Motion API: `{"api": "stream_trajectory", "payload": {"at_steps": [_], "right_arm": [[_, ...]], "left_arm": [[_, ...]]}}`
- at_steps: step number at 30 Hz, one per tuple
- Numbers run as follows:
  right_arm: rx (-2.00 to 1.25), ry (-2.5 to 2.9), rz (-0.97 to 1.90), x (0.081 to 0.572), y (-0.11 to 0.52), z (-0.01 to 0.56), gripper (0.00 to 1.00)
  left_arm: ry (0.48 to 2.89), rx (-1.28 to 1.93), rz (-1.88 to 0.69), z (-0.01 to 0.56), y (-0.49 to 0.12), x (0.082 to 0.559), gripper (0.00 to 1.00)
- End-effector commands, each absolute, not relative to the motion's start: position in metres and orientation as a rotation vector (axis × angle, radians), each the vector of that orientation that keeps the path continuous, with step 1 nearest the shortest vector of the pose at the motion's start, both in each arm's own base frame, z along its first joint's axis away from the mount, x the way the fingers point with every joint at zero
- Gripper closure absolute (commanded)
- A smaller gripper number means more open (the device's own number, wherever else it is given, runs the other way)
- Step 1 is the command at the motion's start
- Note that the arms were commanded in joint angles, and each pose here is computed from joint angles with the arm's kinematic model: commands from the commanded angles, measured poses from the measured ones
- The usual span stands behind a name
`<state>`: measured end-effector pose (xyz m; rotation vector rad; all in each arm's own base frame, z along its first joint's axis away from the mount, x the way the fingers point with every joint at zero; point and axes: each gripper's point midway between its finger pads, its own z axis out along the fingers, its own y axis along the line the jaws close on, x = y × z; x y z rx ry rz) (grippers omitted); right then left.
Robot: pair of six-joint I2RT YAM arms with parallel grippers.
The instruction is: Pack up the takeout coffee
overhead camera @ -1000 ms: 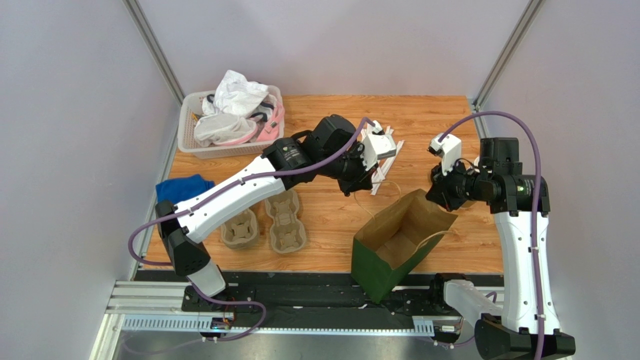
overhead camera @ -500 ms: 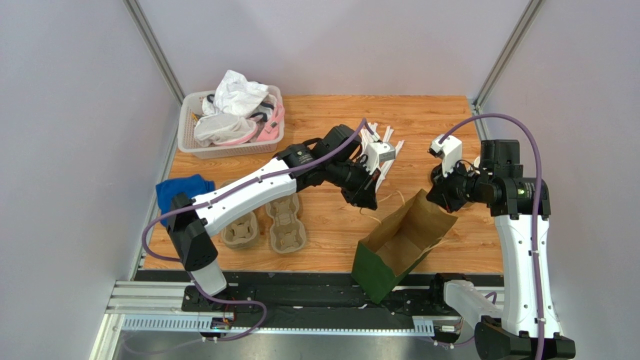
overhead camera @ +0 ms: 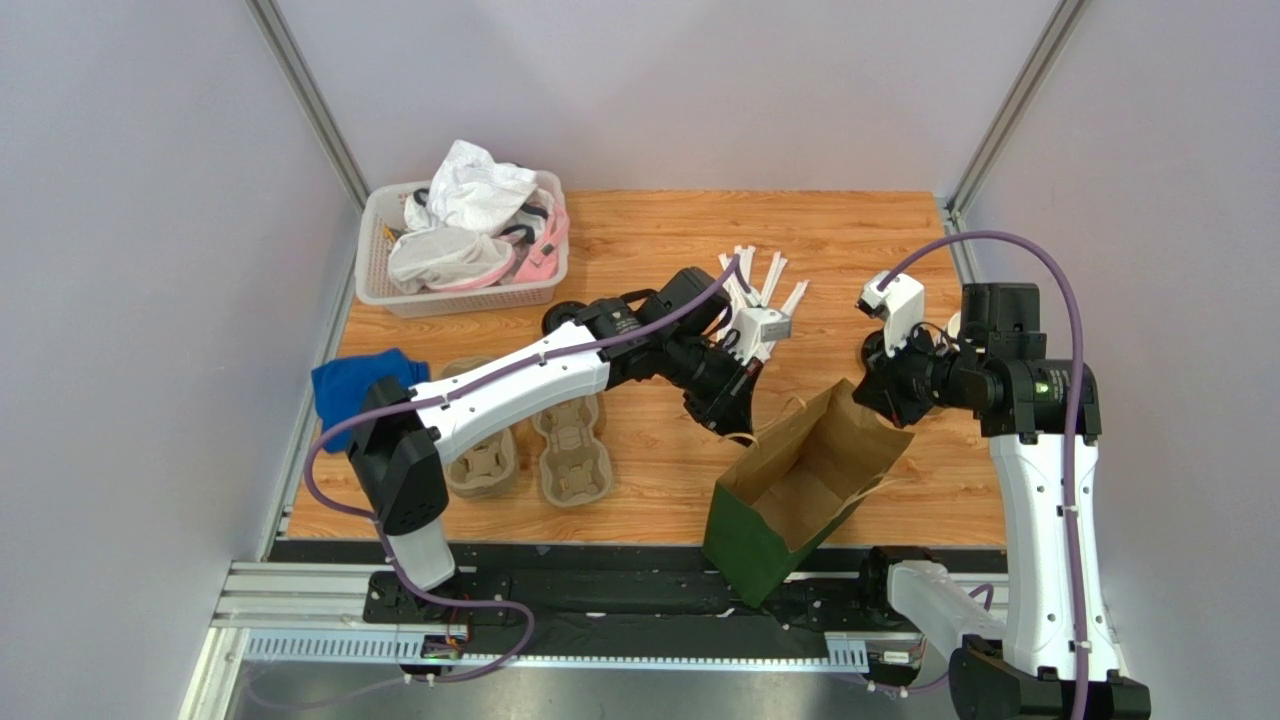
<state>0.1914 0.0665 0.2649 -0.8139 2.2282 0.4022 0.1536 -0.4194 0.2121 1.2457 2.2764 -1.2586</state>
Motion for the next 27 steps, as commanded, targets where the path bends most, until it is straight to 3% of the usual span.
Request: {"api": "stream_trajectory", "payload": {"at_steps": [1, 6, 11, 13, 21, 25, 27], "right_arm": [[-0.813, 2.396, 0.488, 0.149, 0.066, 0.248, 1.0], [-0.81, 2.347, 0.548, 0.154, 0.076, 0.255, 1.0], [-0.775, 2.331, 0.598, 0.164, 0.082, 0.258, 1.0], [-0.771, 2.313, 0.629, 0.167, 0.087, 0.262, 1.0], [-0.785, 2.289, 0.688, 0.173, 0.103, 0.267, 1.0], [-0.78, 2.255, 0.694, 0.178, 0.108, 0.277, 1.0], [-0.784, 2.243, 0.713, 0.177, 0.111, 0.28, 1.0]], "left_arm": [[2.162, 1.245, -1.317, 0.251, -0.416, 0.158, 0.74], [2.111, 1.154, -1.284, 0.278, -0.392, 0.186, 0.51], [1.964, 1.144, -1.376, 0.321, -0.366, 0.183, 0.29], [1.896, 1.128, -1.415, 0.343, -0.353, 0.178, 0.05], [1.748, 1.065, -1.458, 0.384, -0.313, 0.17, 0.02], [1.913, 0.85, -1.304, 0.342, -0.26, 0.219, 0.09], [1.971, 0.924, -1.125, 0.311, -0.237, 0.226, 0.13]]}}
